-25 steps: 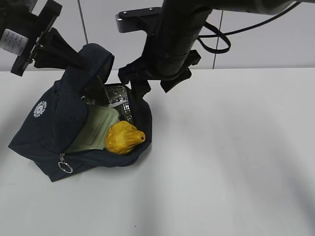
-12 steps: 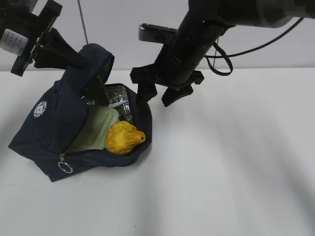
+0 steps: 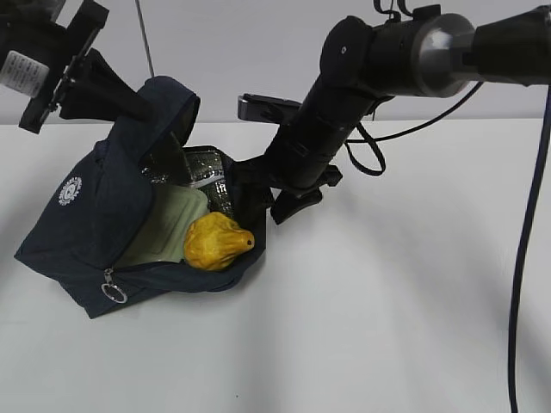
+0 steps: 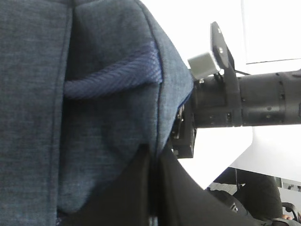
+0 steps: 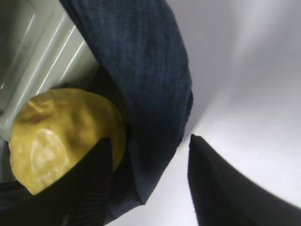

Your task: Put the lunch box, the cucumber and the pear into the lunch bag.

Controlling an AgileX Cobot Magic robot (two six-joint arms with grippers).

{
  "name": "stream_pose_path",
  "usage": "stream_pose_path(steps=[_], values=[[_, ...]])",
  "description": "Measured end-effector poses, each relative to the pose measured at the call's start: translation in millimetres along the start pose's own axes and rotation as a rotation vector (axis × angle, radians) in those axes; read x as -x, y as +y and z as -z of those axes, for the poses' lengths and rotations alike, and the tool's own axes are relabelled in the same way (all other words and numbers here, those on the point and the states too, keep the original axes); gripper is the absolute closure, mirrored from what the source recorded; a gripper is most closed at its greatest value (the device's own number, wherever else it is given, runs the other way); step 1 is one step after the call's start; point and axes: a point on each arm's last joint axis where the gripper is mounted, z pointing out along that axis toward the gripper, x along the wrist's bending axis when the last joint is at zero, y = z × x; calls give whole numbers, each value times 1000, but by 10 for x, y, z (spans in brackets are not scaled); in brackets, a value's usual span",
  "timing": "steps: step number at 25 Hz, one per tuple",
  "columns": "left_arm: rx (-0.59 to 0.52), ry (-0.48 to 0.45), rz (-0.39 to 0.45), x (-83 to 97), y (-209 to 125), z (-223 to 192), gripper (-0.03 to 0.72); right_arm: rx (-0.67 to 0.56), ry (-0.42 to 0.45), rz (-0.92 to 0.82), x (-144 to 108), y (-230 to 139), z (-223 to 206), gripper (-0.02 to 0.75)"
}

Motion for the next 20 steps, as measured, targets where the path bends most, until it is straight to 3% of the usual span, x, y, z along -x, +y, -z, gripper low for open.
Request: stream_pose_path(steps=[7,13,20], values=[[-1,0,0,0,-1,0,684,15,30,18,-20,14,-18,698],[-1,0,0,0,-1,0,684,27,35,52,-65,21,104,729],[25,-65,31,59,23,1,684,52,19,132,-229,31,790,731]])
